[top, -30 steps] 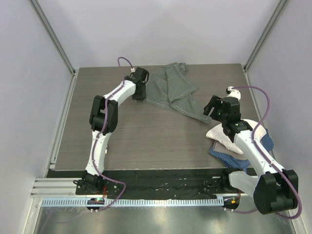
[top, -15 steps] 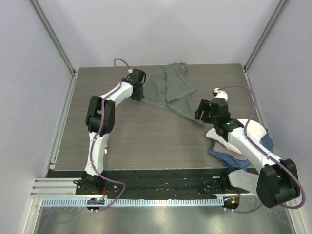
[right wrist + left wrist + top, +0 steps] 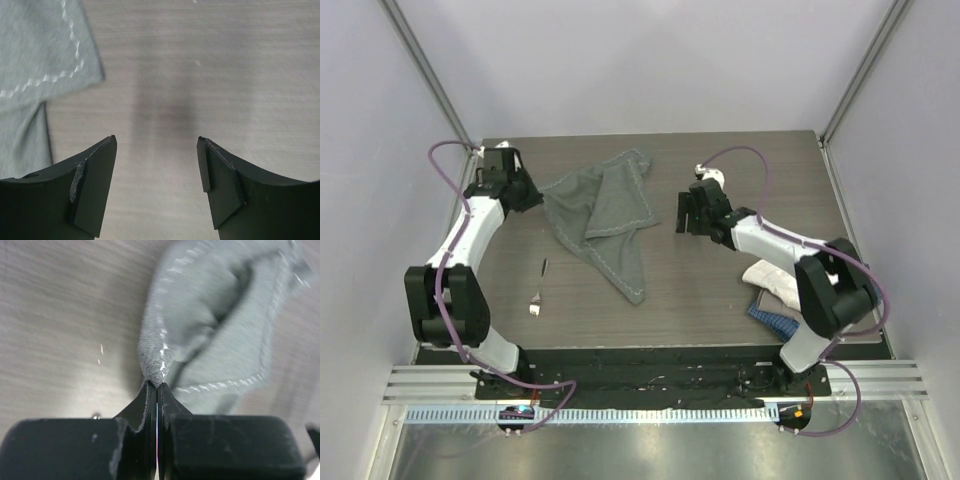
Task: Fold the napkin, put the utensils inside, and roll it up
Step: Move the napkin to the centre of the board, then flatten the napkin out
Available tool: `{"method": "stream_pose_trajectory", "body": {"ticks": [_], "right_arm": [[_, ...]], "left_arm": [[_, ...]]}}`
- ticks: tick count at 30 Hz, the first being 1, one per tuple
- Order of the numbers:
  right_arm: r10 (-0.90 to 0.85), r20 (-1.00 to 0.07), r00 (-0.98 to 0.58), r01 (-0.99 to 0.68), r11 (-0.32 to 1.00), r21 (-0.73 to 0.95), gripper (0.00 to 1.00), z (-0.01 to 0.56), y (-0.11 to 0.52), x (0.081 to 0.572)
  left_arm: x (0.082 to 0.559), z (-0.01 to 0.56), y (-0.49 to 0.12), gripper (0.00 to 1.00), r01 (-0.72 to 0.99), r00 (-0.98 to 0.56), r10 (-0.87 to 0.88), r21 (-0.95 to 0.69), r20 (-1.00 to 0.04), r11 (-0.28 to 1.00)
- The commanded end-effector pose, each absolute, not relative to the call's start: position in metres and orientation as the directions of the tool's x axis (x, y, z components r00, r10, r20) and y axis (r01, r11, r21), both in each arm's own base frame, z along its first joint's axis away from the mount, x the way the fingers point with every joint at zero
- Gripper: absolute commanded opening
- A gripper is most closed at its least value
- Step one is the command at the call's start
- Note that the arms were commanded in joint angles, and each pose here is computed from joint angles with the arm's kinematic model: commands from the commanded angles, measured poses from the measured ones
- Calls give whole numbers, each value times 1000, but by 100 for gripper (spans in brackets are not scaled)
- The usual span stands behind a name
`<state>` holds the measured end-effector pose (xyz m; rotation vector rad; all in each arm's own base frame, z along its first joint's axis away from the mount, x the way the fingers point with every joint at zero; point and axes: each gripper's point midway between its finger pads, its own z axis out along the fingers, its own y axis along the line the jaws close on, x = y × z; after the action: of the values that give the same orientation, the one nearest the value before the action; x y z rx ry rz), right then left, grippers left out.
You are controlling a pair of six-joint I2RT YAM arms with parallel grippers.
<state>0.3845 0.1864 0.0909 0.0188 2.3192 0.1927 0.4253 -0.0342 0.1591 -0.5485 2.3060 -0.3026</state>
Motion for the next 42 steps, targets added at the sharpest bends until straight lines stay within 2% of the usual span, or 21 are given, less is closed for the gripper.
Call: {"method": "stream_pose_trajectory", "body": {"ticks": [1,6,10,15,21,26,33,37,38,40,41,42], "right_arm": [[88,-739,-668,-79,979,188,72,103,216,423],[72,-686,-724,-140,958,249,69,86,247,425],[50,-677,-734,-170,952,254,69,80,270,423],[8,-659,-752,-172,963,209,69,57,283,425],[-15,-664,-748,-173,969,174,68,51,296,436],[-53,-661,-749,-137,988,77,66,37,287,442],[-93,-650,-754,-165,985,50,57,26,289,447],[-128,-644,-755,-200,979,40,44,19,293,449],[-136,-640,-757,-204,978,34,33,17,293,449],[-150,-638,-755,-216,976,27,23,17,294,451],[-153,-639,-754,-217,976,23,9,17,294,452],[-160,-642,-750,-214,977,7,4,19,290,456]], "left_arm": [[399,166,-50,0,-207,-717,-402,-378,-569,902],[382,168,-41,0,-166,-762,-322,-311,-562,936],[385,166,-49,0,-145,-752,-340,-360,-565,921],[381,160,-58,0,-121,-783,-332,-395,-525,911],[378,165,-63,0,-103,-783,-334,-420,-524,902],[376,171,-66,0,-86,-781,-330,-432,-530,898],[376,172,-54,0,-113,-770,-354,-433,-530,894],[377,170,-54,0,-116,-775,-355,-434,-523,893],[376,170,-53,0,-117,-775,-355,-433,-523,894],[377,167,-48,0,-134,-776,-363,-427,-515,894],[377,166,-46,0,-137,-777,-363,-423,-515,896],[378,166,-44,0,-142,-772,-366,-421,-519,896]]}}
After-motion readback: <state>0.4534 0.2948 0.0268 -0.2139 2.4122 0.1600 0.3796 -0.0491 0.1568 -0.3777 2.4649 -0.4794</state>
